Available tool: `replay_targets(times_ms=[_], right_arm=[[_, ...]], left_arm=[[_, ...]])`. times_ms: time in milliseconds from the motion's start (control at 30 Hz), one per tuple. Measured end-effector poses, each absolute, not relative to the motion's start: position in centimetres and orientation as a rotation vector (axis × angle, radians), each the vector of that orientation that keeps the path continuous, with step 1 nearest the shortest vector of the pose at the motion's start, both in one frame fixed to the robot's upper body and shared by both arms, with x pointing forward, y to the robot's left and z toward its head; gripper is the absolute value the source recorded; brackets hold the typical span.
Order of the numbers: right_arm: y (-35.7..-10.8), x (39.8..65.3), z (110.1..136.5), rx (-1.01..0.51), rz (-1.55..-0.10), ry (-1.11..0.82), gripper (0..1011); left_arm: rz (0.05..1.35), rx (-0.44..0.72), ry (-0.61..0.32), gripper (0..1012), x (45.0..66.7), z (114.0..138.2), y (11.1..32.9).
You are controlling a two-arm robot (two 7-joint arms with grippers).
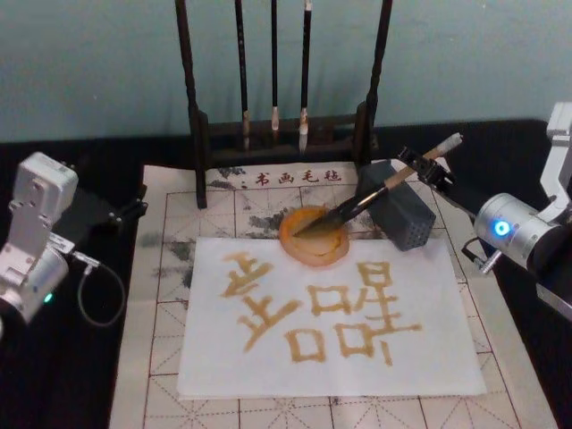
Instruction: Pick up the brush from the inkstone, write on the paper, then place the brush back to its original position.
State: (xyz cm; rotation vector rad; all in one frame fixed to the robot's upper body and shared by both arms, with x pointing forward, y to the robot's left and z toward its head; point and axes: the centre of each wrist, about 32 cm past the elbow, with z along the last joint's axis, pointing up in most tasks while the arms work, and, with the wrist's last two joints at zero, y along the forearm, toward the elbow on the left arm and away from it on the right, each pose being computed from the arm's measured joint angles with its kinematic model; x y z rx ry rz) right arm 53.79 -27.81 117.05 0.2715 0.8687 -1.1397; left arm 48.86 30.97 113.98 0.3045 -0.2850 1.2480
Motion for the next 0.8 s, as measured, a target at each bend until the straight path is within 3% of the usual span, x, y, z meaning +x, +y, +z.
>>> replay_targets(times_ms=[800], right_arm=[[-27.46,54.13,116.96,0.287,-1.143,0.905,1000]], left_arm=[[1.248,0.304,-0.285,1001,48.86,113.98,30.97]])
